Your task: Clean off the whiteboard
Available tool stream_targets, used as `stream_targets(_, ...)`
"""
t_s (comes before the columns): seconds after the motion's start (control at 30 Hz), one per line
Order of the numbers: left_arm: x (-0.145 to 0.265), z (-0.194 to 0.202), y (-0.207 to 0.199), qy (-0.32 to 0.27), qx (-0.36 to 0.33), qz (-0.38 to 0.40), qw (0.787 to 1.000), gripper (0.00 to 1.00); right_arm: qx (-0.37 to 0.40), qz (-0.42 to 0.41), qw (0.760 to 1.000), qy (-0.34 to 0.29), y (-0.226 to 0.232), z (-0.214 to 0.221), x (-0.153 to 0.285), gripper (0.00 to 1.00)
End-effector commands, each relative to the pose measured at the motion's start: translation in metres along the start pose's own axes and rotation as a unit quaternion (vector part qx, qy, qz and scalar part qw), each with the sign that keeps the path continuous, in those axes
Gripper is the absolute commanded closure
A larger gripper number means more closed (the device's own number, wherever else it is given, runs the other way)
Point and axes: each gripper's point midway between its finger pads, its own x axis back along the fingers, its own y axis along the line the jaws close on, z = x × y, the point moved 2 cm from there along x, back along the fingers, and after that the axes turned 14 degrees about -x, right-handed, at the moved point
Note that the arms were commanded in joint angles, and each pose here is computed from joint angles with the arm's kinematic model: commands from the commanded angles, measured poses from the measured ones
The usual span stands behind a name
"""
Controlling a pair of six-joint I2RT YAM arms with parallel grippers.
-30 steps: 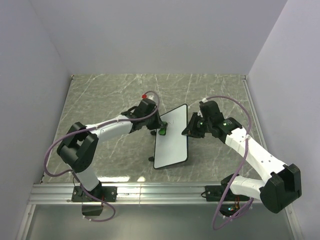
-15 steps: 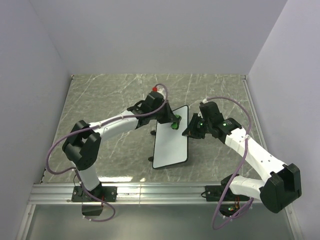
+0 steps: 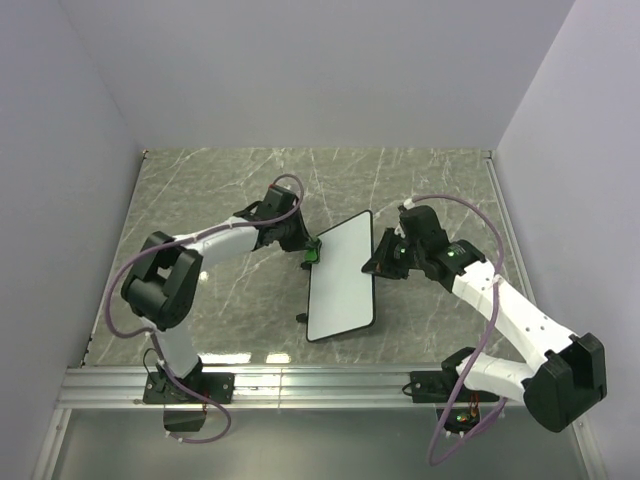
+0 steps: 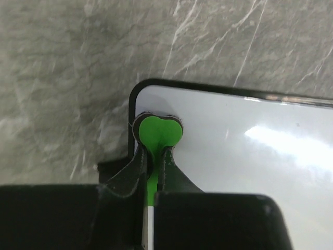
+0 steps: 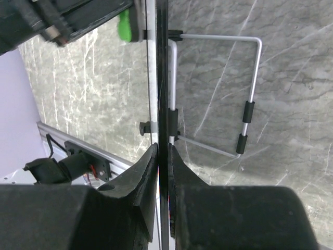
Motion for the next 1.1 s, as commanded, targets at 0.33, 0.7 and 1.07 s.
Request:
stream_targets(0.33, 0.092, -0.012, 0.073, -0.048, -0.03, -0.144, 0.988, 0.99, 0.016, -0.006, 1.0, -0.002, -0.03, 0.023, 0.011, 1.0)
stream_targets(0.7, 0.08, 0.047, 0.136, 0.019, -0.017, -0.235, 0.972, 0.28, 0.012, -0.029, 0.999, -0.006, -0.028, 0.026, 0.009, 0.94)
stream_targets(1.07, 0.115, 0.02, 0.119, -0.012, -0.016, -0.242, 0.97, 0.01, 0.034, -0.013, 0.996, -0.085, -0.026, 0.007, 0.051, 0.0)
